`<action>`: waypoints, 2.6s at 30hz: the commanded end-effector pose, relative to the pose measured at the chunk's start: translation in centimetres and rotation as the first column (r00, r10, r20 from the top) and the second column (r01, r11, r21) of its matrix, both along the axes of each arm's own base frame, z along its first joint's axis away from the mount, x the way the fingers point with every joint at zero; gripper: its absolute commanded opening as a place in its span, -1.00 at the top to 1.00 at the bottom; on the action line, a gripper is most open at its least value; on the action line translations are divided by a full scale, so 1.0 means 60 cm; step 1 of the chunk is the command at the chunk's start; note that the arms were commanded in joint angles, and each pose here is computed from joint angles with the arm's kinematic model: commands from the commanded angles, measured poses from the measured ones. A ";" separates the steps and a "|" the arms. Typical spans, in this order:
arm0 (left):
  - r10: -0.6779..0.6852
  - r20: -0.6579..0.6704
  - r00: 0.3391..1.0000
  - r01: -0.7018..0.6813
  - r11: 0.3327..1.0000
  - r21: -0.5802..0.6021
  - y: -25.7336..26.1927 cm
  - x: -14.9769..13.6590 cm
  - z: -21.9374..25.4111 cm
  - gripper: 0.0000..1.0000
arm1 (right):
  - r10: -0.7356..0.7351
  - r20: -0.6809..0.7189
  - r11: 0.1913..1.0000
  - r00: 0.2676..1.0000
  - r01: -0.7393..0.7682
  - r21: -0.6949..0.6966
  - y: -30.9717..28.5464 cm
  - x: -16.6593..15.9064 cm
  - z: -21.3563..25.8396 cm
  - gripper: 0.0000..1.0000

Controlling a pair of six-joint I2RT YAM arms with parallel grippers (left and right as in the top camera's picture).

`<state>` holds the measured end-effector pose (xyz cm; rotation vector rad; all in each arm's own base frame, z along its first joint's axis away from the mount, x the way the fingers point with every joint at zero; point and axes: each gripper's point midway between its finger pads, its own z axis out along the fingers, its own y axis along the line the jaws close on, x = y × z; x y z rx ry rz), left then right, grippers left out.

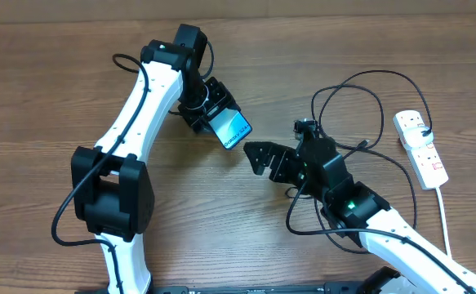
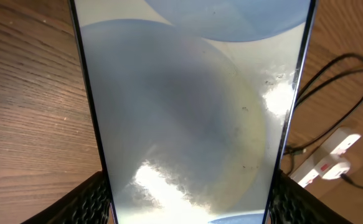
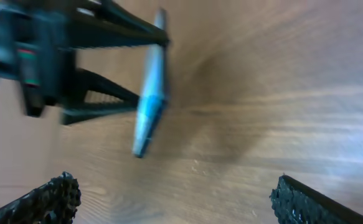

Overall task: Plug charger to phone and switch on socket
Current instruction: 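Move the right gripper toward the phone held by the left gripper, then grasp the phone's edge with the right gripper, release with left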

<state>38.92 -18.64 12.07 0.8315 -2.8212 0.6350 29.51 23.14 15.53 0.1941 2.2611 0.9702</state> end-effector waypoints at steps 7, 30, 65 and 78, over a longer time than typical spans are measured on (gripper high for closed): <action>0.019 -0.021 1.000 -0.022 0.989 -0.149 -0.034 0.002 0.036 -0.15 | -0.026 0.086 0.998 0.996 0.020 0.067 0.044 0.052 0.003 -0.93; -0.016 -0.018 1.000 0.013 0.988 -0.153 -0.069 -0.012 0.037 -0.10 | -0.081 0.151 0.982 0.985 0.053 0.180 0.068 0.094 0.013 -0.09; -0.050 0.013 0.999 0.050 0.996 -0.079 -0.070 -0.016 0.026 -0.24 | -0.111 0.104 0.988 0.988 0.098 0.123 0.053 0.093 -0.016 0.79; -0.084 0.092 0.992 0.089 0.995 -0.050 -0.021 0.016 0.023 -0.57 | -0.129 0.064 0.990 0.990 0.124 0.066 0.040 0.089 -0.042 0.92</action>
